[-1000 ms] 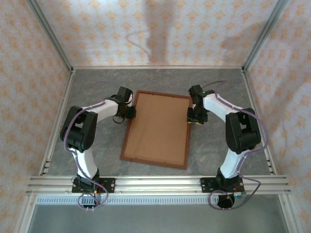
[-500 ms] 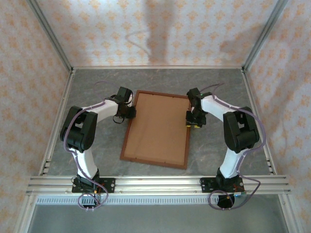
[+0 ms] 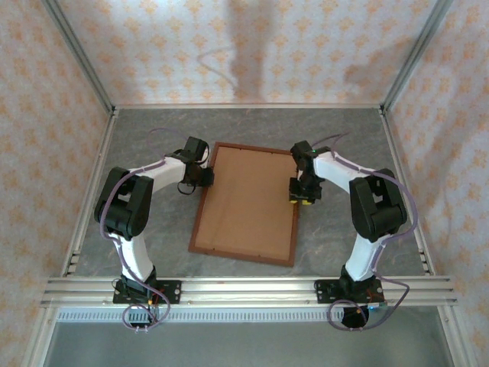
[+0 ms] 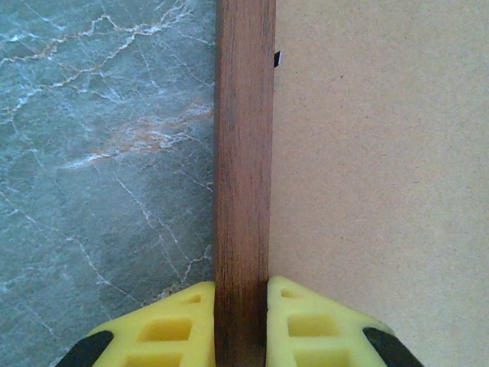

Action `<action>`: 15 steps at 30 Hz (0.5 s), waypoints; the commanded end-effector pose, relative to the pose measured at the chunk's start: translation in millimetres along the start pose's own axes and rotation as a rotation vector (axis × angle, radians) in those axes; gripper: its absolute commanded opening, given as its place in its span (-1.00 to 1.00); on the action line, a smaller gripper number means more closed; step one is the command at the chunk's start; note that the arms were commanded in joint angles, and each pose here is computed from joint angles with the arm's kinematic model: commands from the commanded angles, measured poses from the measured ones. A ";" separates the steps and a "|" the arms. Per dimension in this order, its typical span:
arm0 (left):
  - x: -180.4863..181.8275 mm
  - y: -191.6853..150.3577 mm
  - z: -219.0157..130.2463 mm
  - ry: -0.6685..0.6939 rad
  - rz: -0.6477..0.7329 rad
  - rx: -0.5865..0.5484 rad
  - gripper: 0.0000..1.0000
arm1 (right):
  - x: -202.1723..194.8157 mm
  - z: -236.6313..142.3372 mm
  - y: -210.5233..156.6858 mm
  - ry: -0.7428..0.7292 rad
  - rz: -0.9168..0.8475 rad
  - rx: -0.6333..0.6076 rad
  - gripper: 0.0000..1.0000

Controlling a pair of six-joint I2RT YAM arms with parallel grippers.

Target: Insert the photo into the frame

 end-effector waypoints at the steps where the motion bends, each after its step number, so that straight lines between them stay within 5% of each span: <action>1: 3.1 -30.0 13.2 0.018 -0.007 0.123 -0.66 | 2.9 6.3 -7.3 -0.003 0.007 0.027 -0.30; 9: 2.2 -30.4 12.1 0.011 -0.007 0.120 -0.66 | 2.2 17.7 -6.4 -0.012 0.025 0.029 -0.33; 15: 1.6 -30.8 13.4 0.009 -0.009 0.124 -0.66 | 1.4 -12.8 -5.8 -0.008 -0.002 -0.026 -0.26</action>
Point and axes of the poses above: each hand's point on the last joint's axis, 136 mm out from that joint toward the fingers, its own z axis out along the fingers, its own x axis along the line the jaws close on, y = z × x, the point moved 6 cm from there along -z, back along the fingers, and after that the axes turned 11 degrees about z, right-handed, at the moved point
